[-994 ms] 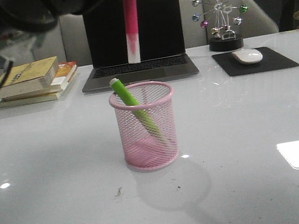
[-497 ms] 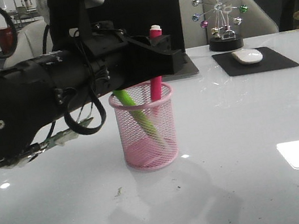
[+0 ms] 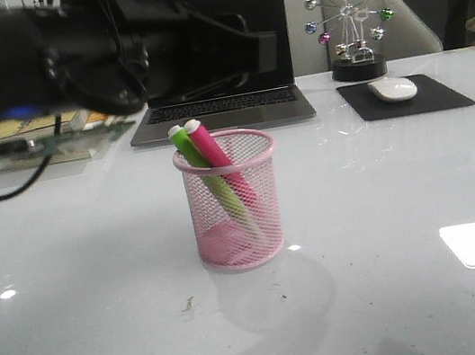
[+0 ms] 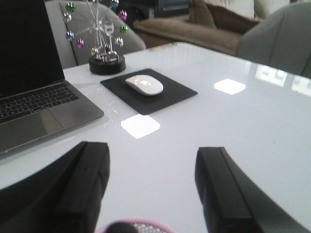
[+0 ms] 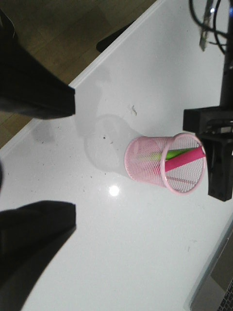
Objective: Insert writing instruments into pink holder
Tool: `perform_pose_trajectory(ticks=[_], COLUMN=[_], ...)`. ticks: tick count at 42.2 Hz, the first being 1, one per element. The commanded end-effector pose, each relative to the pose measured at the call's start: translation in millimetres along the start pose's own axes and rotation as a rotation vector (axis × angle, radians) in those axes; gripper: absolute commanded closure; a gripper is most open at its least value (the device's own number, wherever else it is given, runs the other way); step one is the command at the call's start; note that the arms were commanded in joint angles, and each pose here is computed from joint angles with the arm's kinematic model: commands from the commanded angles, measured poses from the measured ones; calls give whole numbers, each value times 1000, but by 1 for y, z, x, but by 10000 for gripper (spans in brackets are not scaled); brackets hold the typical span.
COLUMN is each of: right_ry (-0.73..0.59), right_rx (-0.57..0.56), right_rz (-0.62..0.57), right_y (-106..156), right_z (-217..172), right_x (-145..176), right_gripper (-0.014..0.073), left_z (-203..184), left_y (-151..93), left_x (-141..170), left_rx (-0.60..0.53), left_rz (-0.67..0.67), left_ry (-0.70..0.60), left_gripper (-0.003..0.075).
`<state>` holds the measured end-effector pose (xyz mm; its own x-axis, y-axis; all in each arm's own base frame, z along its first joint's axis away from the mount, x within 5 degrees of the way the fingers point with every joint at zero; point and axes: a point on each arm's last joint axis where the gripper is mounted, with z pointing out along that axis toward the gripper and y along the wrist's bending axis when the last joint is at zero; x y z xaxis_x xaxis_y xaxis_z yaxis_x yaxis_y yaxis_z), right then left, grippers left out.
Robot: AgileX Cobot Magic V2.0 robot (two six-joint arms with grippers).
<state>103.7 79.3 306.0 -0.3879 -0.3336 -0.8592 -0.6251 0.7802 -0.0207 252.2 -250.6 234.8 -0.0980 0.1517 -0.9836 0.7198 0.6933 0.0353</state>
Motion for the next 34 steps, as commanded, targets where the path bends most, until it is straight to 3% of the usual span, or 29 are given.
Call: perform_pose_trajectory(ticks=[1, 7, 16, 26, 34], right_ry=[-98, -98, -98, -98, -93], right_rx=[11, 11, 11, 11, 11], right_rz=[-3, -3, -3, -3, -3], right_y=[-1, -1, -1, -1, -1], right_z=[-5, -5, -5, -5, -5], right_x=[-14, -14, -14, -14, -14], right_gripper=[106, 106, 106, 106, 106], left_z=[-23, -57, -111, -161, -194], left_y=[0, 1, 5, 8, 6], left_x=[-49, -79, -108, -107, -92], left_rx=[-3, -3, -29, -50, -48], left_rz=[14, 69, 87, 75, 61], left_ry=[-16, 155, 305, 476, 468], left_gripper=[257, 258, 266, 266, 266])
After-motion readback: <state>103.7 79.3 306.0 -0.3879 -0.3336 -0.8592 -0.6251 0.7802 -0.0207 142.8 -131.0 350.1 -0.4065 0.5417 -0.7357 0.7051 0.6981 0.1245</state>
